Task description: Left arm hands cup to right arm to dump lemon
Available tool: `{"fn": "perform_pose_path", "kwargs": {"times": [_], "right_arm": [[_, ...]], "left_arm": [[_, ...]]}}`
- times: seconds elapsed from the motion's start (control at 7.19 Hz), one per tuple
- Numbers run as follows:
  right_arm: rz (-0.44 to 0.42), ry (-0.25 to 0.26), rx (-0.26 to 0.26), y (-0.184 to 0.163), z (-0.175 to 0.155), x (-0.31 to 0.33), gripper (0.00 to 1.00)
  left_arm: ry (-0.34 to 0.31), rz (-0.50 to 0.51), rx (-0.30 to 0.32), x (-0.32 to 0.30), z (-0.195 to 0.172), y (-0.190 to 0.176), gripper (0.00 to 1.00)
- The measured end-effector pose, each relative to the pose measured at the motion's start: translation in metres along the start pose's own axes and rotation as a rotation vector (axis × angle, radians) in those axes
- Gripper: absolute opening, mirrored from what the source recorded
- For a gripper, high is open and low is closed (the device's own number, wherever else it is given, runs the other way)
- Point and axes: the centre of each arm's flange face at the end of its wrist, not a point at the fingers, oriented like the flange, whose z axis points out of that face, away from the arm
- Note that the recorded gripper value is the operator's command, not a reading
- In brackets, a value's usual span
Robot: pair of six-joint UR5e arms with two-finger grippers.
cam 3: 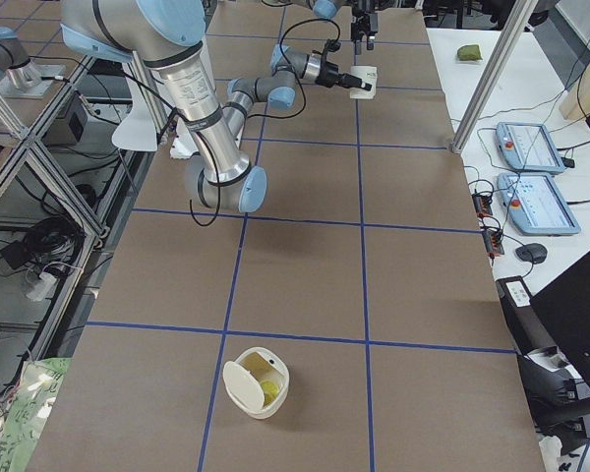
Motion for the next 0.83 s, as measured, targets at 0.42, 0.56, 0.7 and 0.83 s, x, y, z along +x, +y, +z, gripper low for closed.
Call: {"fn": "perform_pose_path", "kwargs": {"times": [0.42,0.56,0.7,0.83], "right_arm": [[-0.001,0.002,0.007,0.002,-0.005,-0.005,0.19],[-0.001,0.002,0.008,0.002,-0.005,-0.005,0.19],[-0.001,0.002,0.008,0.002,-0.006,-0.006,0.19],[0.0,0.001,0.008,0.002,-0.006,-0.006,0.19]], "left_arm": [[-0.008,0.012,-0.034,0.003,0.02,0.016,0.76],[-0.009,0.013,-0.039,0.003,0.024,0.019,0.74],[-0.011,0.014,-0.041,0.003,0.027,0.02,0.71],[-0.014,0.014,-0.043,0.004,0.03,0.02,0.67]]}}
